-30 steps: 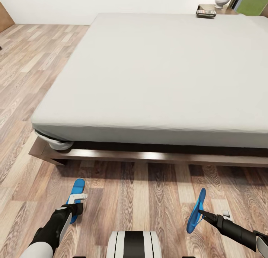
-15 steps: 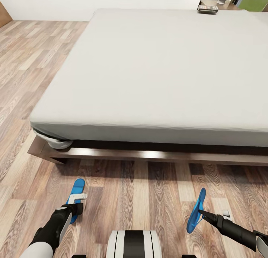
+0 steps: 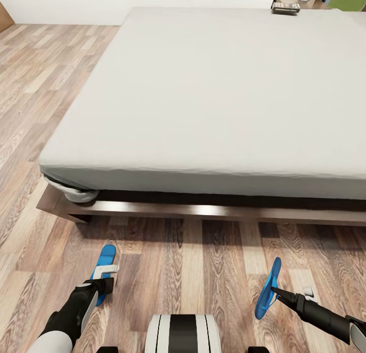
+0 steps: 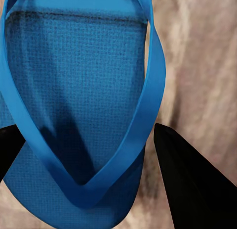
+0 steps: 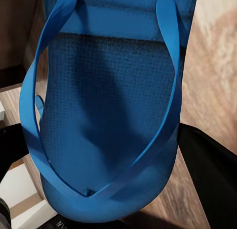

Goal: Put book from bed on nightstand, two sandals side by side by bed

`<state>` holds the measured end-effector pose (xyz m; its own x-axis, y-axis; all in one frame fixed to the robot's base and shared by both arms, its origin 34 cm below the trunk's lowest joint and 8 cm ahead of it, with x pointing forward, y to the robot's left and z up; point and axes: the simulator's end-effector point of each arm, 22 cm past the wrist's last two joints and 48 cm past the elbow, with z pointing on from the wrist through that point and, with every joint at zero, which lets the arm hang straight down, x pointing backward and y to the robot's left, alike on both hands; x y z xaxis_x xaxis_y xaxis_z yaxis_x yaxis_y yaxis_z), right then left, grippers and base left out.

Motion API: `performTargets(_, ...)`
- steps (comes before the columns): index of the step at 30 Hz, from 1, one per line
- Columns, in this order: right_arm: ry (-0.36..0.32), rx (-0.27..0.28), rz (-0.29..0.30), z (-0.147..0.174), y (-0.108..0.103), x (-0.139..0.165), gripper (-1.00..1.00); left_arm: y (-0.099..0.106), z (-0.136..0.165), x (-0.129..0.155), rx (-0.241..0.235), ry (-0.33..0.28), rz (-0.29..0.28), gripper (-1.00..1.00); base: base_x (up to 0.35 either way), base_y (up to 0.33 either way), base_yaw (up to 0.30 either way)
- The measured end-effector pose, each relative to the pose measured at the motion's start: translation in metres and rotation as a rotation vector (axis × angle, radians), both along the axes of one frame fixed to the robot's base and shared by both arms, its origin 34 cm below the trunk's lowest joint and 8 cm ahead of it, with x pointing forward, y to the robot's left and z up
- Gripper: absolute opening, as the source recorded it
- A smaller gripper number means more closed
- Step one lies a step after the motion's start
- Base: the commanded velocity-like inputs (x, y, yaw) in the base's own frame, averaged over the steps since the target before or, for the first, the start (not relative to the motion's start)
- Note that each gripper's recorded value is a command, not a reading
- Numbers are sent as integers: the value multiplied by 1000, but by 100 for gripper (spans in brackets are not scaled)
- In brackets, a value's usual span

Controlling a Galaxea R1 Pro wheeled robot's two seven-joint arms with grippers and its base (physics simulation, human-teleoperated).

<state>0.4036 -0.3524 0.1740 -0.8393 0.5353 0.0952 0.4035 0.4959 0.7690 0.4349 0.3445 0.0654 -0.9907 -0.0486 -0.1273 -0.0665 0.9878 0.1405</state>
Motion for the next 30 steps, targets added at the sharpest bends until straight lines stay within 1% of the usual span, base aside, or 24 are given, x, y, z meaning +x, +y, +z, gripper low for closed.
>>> performTargets(8,0,0,0,0,0,0,-100,0,0,0,0,0,0,-100,0,0,0)
performTargets(11,13,0,1,-4,0,-4,-100,0,-5,-5,0,12,0,-100,0,0,0)
performTargets(24,12,0,0,-4,0,-4,-100,0,-5,-5,0,12,-1,-100,0,0,0)
performTargets(27,25,0,1,-8,0,-8,-100,0,-9,-11,0,25,-1,-100,0,0,0)
performTargets(30,24,0,0,-8,0,-8,-100,0,-9,-10,0,24,-1,-100,0,0,0)
